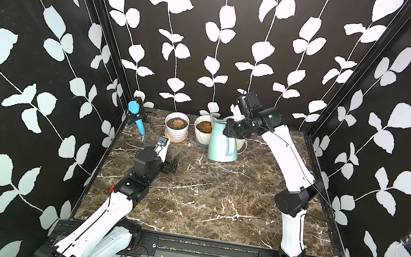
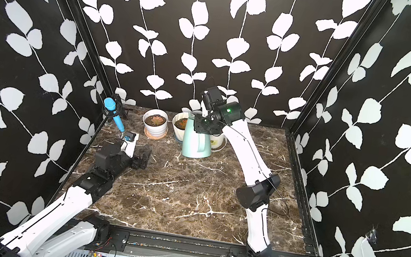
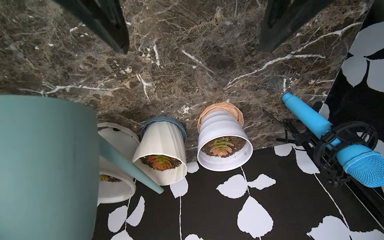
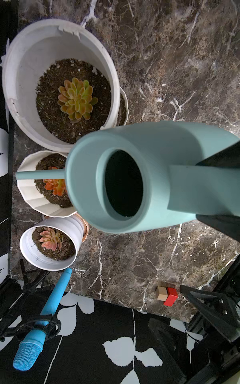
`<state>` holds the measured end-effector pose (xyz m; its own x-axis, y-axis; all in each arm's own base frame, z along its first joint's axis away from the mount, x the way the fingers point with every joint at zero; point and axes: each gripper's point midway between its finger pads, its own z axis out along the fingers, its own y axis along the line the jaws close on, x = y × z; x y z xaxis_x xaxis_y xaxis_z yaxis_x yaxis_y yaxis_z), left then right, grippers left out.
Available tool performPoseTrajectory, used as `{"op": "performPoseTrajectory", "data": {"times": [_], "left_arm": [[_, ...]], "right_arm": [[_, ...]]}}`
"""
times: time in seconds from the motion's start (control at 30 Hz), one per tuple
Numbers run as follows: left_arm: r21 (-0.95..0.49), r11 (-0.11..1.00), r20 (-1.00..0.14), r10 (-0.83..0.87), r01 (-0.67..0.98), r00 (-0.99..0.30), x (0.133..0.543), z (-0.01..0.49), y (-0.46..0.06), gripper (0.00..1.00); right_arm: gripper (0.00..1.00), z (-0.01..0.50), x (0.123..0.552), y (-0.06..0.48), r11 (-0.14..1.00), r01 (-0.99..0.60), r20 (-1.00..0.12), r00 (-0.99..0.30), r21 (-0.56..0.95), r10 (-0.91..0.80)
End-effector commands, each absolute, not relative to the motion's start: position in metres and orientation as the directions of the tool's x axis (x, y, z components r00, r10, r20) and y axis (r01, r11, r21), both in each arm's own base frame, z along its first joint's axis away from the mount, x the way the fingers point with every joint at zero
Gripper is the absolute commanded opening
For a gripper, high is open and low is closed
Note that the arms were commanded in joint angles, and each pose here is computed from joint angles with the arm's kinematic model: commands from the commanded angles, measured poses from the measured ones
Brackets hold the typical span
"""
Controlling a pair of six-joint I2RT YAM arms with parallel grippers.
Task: Water the succulent around the soil edge
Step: Water the soil of the potted plant with water.
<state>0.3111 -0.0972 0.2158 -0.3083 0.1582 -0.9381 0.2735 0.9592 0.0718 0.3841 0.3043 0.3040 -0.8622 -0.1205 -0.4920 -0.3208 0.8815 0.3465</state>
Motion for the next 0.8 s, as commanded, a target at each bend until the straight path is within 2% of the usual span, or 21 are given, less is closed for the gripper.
{"op": "performPoseTrajectory", "data": {"times": [0.0, 0.77], "left_arm": [[0.078, 0.958, -0.948, 0.157, 0.277, -0.278, 0.31, 0.221, -0.098, 0.99], [0.08, 0.957, -0.946, 0.161, 0.28, -0.282, 0.31, 0.22, -0.099, 0.99]], "right_arm": [[0.0, 0.331, 0.383, 0.297, 0.873, -0.346, -0.565, -0.819, 0.344, -0.102], [0.0, 0.317, 0.361, 0.285, 0.87, -0.355, -0.548, -0.827, 0.341, -0.123]]}}
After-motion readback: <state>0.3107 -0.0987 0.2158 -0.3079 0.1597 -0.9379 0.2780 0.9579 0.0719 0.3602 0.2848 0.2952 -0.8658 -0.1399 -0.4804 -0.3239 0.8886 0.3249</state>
